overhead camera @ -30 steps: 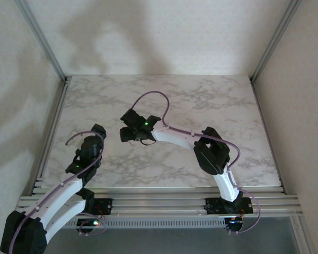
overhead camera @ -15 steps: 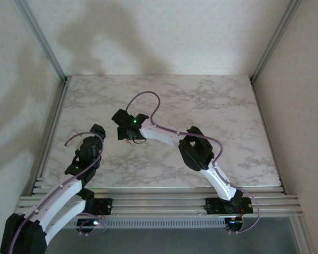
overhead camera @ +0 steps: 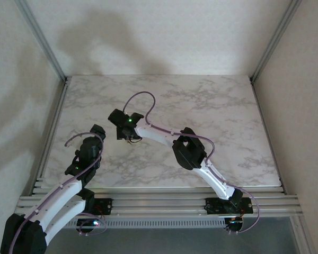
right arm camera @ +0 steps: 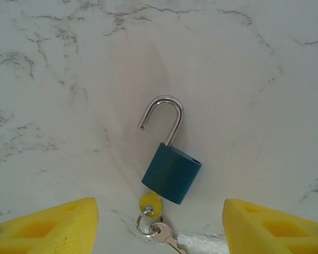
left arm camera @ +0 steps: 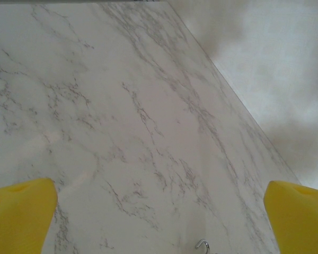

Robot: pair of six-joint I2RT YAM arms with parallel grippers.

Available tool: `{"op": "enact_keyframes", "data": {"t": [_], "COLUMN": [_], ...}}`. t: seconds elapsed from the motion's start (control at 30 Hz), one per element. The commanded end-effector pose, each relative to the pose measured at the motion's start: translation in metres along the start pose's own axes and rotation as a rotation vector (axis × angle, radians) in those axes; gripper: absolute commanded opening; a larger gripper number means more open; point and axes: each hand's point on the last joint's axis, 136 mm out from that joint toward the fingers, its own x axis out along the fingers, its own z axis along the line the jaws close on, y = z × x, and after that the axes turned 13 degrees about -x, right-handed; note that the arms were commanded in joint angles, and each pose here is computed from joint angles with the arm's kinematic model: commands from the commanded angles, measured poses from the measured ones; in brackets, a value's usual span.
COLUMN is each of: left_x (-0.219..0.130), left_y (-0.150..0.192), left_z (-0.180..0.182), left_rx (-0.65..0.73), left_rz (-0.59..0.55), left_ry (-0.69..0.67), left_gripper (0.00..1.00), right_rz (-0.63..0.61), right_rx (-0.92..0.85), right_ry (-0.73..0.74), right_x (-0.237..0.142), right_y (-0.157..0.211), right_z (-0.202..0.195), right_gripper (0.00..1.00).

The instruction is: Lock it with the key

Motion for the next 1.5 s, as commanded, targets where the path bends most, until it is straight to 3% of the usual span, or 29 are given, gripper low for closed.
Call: {"op": "enact_keyframes", "data": {"t": [0.0, 0.47, 0.6, 0.97, 1.47], "left_x": [0.000, 0.000, 0.000, 0.001, 0.001], "left_y": [-0.004, -0.004, -0.004, -0.003, -0.003], "left_z": [0.007, 0.007, 0.008, 0.008, 0.009], "left_rx": [-0.017, -0.018, -0.018, -0.017, -0.019], "left_rz": [-0.020, -0.017, -0.018, -0.018, -0.016], "left_ry": [-0.018, -0.014, -0.016, -0.017, -0.019], "left_gripper": [1.00, 0.99, 1.00, 1.00, 1.00], "right_rz": [0.029, 0.064, 0.069, 0.100, 0.104], "right_rx": [-0.010, -0.019, -0.022, -0.027, -0.115], "right_ry": [0.023, 0.031, 0.044, 0.086, 0.154], "right_x": [0.005, 0.021, 0.026, 0.040, 0.029], "right_y": [0.008, 0.012, 0.011, 0.014, 0.013], "right_z": [0.003, 0.002, -0.005, -0.027, -0.046], "right_gripper": [0.62, 0.57, 0.50, 0.45, 0.38]}}
